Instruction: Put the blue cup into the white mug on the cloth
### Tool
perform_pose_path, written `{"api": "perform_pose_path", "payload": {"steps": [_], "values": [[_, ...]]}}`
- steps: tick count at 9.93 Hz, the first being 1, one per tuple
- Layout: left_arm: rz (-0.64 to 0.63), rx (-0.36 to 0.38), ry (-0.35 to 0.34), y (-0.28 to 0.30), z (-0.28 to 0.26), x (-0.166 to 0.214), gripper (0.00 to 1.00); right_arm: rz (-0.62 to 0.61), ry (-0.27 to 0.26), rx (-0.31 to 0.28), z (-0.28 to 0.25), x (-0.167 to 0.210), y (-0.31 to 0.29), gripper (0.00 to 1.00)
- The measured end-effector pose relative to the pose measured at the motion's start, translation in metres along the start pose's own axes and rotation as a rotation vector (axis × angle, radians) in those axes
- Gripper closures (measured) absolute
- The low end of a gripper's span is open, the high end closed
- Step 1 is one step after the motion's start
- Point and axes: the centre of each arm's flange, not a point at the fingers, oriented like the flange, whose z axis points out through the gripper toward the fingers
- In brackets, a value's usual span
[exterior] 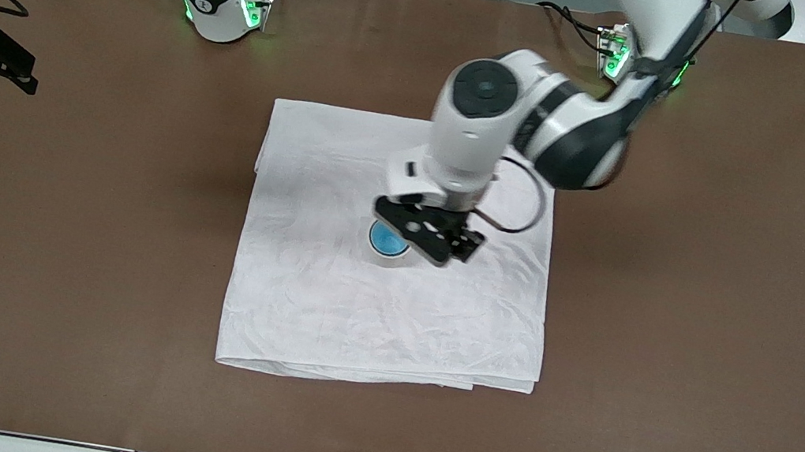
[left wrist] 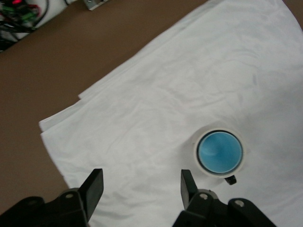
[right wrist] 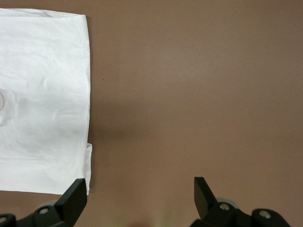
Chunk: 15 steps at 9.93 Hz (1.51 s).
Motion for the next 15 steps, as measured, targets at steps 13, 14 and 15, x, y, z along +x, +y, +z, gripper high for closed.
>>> {"api": "perform_pose_path", "payload": {"steps": [13,14,15], "values": [[-0.545,0.096,-0.140,-0.376,-0.143,-0.133,0.01,-0.006,0.000,0.000,0.000,0.000,-0.004,0.00],[-0.550,0.069,-0.122,-0.385,-0.156,-0.143,0.01,-0.006,0.000,0.000,0.000,0.000,-0.004,0.00],[-0.563,0.036,-0.107,-0.391,-0.166,-0.152,0.01,-0.006,0.000,0.000,0.000,0.000,-0.004,0.00]]}}
